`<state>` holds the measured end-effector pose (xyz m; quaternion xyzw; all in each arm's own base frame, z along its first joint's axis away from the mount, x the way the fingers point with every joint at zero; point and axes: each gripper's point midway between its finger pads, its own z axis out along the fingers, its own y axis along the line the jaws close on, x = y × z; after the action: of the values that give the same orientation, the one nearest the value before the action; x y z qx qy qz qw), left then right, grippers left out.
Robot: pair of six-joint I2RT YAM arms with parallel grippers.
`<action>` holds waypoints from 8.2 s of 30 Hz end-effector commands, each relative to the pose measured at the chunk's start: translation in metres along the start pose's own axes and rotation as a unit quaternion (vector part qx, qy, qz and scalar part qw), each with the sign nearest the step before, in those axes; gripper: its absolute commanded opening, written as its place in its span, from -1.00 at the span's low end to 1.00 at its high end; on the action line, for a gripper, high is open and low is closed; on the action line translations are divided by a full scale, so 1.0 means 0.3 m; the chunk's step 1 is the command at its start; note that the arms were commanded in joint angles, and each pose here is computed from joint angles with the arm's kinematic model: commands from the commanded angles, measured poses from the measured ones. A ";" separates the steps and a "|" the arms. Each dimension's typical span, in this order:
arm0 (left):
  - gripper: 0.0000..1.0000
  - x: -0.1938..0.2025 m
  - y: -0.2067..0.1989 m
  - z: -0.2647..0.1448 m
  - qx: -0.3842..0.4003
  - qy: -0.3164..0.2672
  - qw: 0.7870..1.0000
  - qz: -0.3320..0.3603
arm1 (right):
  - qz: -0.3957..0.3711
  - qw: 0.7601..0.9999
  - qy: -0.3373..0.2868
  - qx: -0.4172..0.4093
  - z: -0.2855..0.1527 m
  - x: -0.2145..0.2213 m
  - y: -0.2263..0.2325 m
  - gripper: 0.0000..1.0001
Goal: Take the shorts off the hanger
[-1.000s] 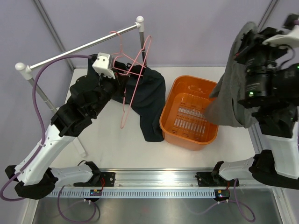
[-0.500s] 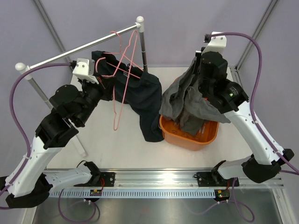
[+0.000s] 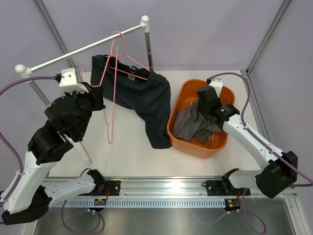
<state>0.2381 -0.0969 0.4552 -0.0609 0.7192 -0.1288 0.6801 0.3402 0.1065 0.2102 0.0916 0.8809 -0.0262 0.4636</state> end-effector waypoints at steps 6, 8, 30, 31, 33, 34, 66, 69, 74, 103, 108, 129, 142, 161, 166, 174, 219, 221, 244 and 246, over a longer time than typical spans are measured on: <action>-1.00 -0.027 0.111 -0.084 -0.047 -0.004 0.998 -0.031 | 0.053 0.997 -0.032 -0.048 -0.048 -0.052 0.039 0.19; -1.00 -0.022 0.126 -0.093 -0.056 0.005 0.998 -0.024 | 0.054 0.997 -0.035 -0.051 -0.050 -0.055 0.041 0.25; -1.00 -0.129 0.138 0.335 -0.107 0.102 0.989 -0.022 | 0.070 0.982 -0.042 -0.172 -0.210 -0.056 0.089 0.67; -1.00 -0.135 0.147 0.348 -0.109 0.102 0.988 -0.026 | 0.070 0.981 -0.043 -0.175 -0.215 -0.058 0.090 0.67; -1.00 -0.129 0.155 0.388 -0.107 0.108 0.988 -0.034 | 0.069 0.980 -0.043 -0.179 -0.222 -0.058 0.090 0.66; -1.00 -0.126 0.162 0.399 -0.109 0.109 0.987 -0.034 | 0.067 0.980 -0.043 -0.181 -0.225 -0.057 0.090 0.67; -1.00 0.016 0.376 0.394 -0.185 0.136 0.973 -0.032 | 0.063 0.980 -0.019 -0.187 -0.209 0.020 0.087 0.61; -1.00 0.036 0.394 0.379 -0.196 0.141 0.970 -0.027 | 0.065 0.980 -0.019 -0.189 -0.212 0.022 0.088 0.61; -1.00 0.056 0.415 0.347 -0.209 0.135 0.968 -0.027 | 0.064 0.979 -0.017 -0.192 -0.218 0.027 0.089 0.60; -0.57 -0.001 0.428 0.245 -0.220 0.099 0.970 -0.017 | 0.062 0.979 -0.011 -0.196 -0.214 0.046 0.090 0.60; -0.48 -0.087 0.436 0.146 -0.239 0.051 0.970 -0.017 | 0.060 0.979 -0.010 -0.197 -0.216 0.046 0.090 0.60; -0.19 -0.093 -0.034 0.088 0.013 0.032 0.998 -0.052 | 0.058 0.980 -0.015 -0.189 -0.254 0.015 0.064 0.61; 0.19 -0.032 -0.197 0.451 -0.143 -0.012 0.989 -0.027 | 0.049 0.982 -0.022 -0.183 -0.294 -0.011 0.036 0.61; 0.22 0.014 -0.034 0.732 -0.270 -0.030 0.962 0.007 | 0.026 0.979 -0.022 -0.200 -0.288 -0.018 0.065 0.63; 0.22 0.051 -0.028 0.796 -0.262 -0.020 0.965 0.002 | 0.021 0.980 -0.027 -0.197 -0.290 -0.030 0.061 0.63; 0.22 0.092 -0.013 0.846 -0.268 -0.010 0.963 0.007 | 0.015 0.981 -0.029 -0.191 -0.278 -0.025 0.055 0.65; -1.00 0.003 -0.159 0.444 -0.008 0.096 0.992 0.081 | 0.024 0.980 -0.039 -0.193 -0.317 -0.044 0.036 0.65; -1.00 0.056 -0.204 0.405 0.033 0.117 0.987 0.101 | 0.028 0.978 -0.046 -0.203 -0.344 -0.065 0.040 0.65; -1.00 0.233 -0.450 0.058 0.263 0.165 0.942 0.128 | -0.006 0.940 -0.014 -0.340 -0.590 -0.187 0.406 0.65; -1.00 0.256 -0.453 0.063 0.252 0.169 0.943 0.138 | -0.003 0.938 -0.017 -0.346 -0.601 -0.201 0.435 0.64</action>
<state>0.2367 -0.2380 0.4014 0.2382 0.7901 -0.2099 0.5243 0.2479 0.2468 0.3469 -0.0987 0.8371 0.2740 0.4630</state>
